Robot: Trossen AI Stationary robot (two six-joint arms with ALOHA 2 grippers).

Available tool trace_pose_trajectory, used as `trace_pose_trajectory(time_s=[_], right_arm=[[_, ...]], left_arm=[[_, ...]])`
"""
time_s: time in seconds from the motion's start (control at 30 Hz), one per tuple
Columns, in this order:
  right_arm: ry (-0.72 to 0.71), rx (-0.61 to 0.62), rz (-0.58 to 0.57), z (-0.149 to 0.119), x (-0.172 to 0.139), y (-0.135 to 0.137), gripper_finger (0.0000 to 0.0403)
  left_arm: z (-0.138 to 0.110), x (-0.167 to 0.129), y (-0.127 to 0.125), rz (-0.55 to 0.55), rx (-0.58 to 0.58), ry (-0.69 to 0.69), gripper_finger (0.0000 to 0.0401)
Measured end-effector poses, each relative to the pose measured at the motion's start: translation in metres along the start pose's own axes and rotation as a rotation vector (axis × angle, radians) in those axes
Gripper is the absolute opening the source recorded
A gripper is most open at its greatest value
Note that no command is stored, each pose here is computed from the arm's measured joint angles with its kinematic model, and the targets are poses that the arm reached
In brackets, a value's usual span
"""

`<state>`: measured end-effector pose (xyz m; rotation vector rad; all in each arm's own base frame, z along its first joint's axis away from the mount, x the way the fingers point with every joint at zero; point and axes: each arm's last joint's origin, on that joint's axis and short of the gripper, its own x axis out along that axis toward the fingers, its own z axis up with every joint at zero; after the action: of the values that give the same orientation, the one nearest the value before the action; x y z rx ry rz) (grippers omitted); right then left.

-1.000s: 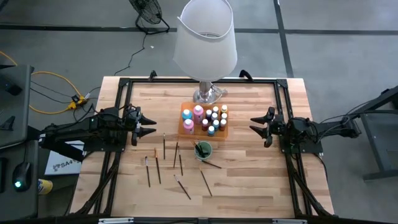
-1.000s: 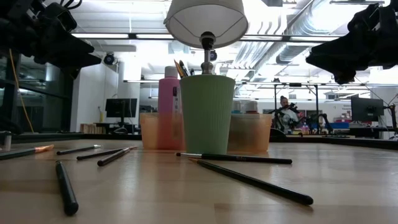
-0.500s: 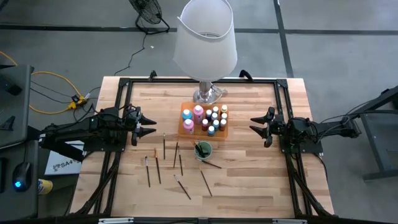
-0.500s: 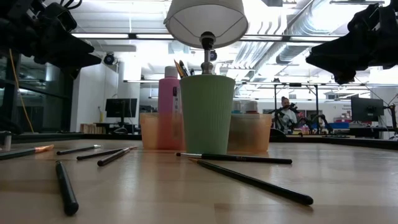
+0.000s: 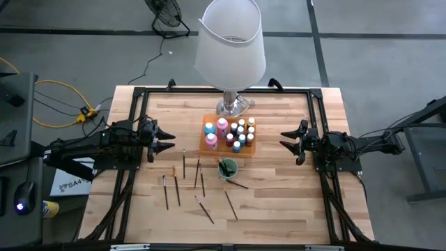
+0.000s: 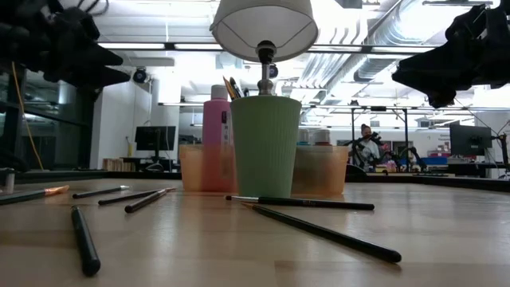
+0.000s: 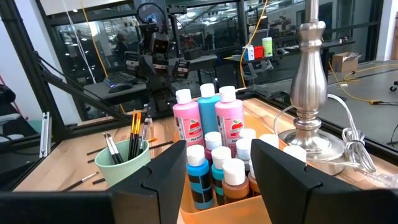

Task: Pick & Place Paint Supplies
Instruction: Put the gray paintbrushes into the green cup

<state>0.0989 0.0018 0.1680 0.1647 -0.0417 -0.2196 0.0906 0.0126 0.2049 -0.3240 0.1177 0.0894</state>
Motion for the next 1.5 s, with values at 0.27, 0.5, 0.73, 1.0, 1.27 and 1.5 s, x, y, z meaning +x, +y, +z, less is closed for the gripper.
trace_pose_trajectory(time_s=[0.27, 0.5, 0.73, 1.0, 1.27, 1.5], right_arm=[[0.0, 0.0, 0.0, 0.0, 0.0, 0.0, 0.0174], [0.0, 0.0, 0.0, 0.0, 0.0, 0.0, 0.0174], [0.0, 0.0, 0.0, 0.0, 0.0, 0.0, 0.0174], [-0.002, 0.001, 0.0, 0.0, 0.0, 0.0, 0.0174], [-0.004, 0.002, 0.0, 0.0, 0.0, 0.0, 0.0174], [-0.005, 0.002, 0.001, 0.001, 0.0, 0.0, 0.0174]], left_arm=[[0.003, 0.012, 0.002, 0.161, -0.442, 0.174, 0.0172], [0.019, 0.038, 0.001, 0.441, -0.698, 0.395, 0.0172], [0.034, 0.081, 0.001, 0.639, -0.811, 0.563, 0.0172], [0.028, 0.126, 0.009, 0.863, -0.839, 0.725, 0.0172], [0.01, 0.147, 0.017, 0.997, -0.936, 0.758, 0.0172], [-0.001, 0.154, 0.02, 1.058, -0.977, 0.766, 0.0172]])
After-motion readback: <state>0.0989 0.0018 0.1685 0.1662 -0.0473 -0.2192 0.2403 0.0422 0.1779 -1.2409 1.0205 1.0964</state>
